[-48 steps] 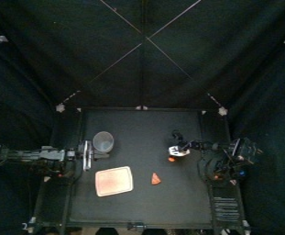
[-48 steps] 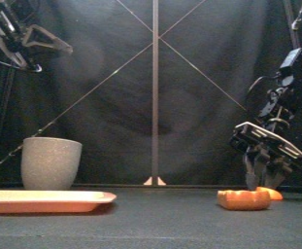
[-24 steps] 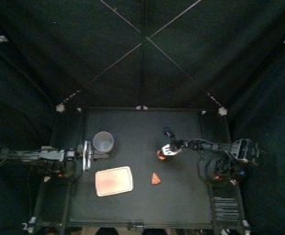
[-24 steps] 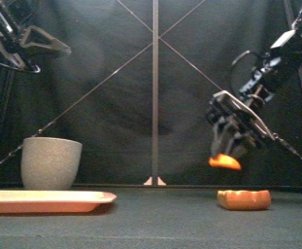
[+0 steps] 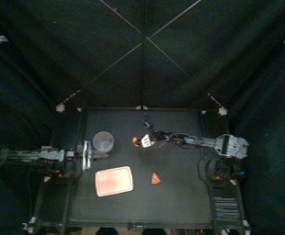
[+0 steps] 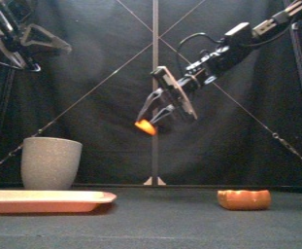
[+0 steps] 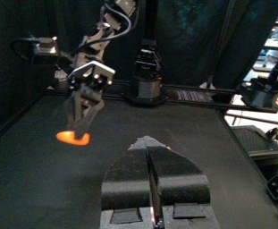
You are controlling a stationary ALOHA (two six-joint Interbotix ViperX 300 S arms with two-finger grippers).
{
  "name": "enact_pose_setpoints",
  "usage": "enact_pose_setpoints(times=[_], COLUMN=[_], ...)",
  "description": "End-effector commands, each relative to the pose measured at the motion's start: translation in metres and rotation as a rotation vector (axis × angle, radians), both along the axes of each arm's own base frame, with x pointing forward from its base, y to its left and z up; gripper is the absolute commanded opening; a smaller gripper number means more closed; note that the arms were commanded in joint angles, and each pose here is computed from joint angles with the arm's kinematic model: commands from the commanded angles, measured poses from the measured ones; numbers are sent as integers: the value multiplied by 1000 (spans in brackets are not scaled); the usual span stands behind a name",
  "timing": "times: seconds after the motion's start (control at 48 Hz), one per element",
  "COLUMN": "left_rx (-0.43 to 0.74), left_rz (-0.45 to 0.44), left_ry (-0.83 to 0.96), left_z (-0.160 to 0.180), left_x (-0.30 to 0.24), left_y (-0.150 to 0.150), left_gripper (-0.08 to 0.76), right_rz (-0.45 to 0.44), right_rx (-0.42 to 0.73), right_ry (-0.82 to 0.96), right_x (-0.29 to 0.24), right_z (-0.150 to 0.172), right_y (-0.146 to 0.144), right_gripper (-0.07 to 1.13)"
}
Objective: Pick the tangerine then place it in the grey bowl
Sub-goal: Place tangerine in the grey bowl
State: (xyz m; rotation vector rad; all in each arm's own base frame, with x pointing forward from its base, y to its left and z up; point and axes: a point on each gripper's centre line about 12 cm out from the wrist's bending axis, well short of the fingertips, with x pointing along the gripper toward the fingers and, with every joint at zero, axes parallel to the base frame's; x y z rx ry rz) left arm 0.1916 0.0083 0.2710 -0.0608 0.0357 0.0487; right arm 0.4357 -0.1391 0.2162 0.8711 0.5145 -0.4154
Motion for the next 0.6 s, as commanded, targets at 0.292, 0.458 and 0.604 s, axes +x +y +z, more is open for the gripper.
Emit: enact_pose_setpoints(times=[0.292, 0.458, 0.604], left_rx=[7, 8, 7], left_rz=[3, 5, 3], left_ry=[-18, -16, -13], left_z=[5, 4, 3], left_x=[1, 1, 1], left_y=[1, 1, 1], left_gripper=[44, 44, 46], right_rz=[111, 183, 235], right_rx=[-54, -49, -82], right_ry=[-115, -117, -99], right_x=[106, 139, 157], right_z=[37, 39, 37], right_y=[-18, -20, -19], right_gripper=[564, 573, 593])
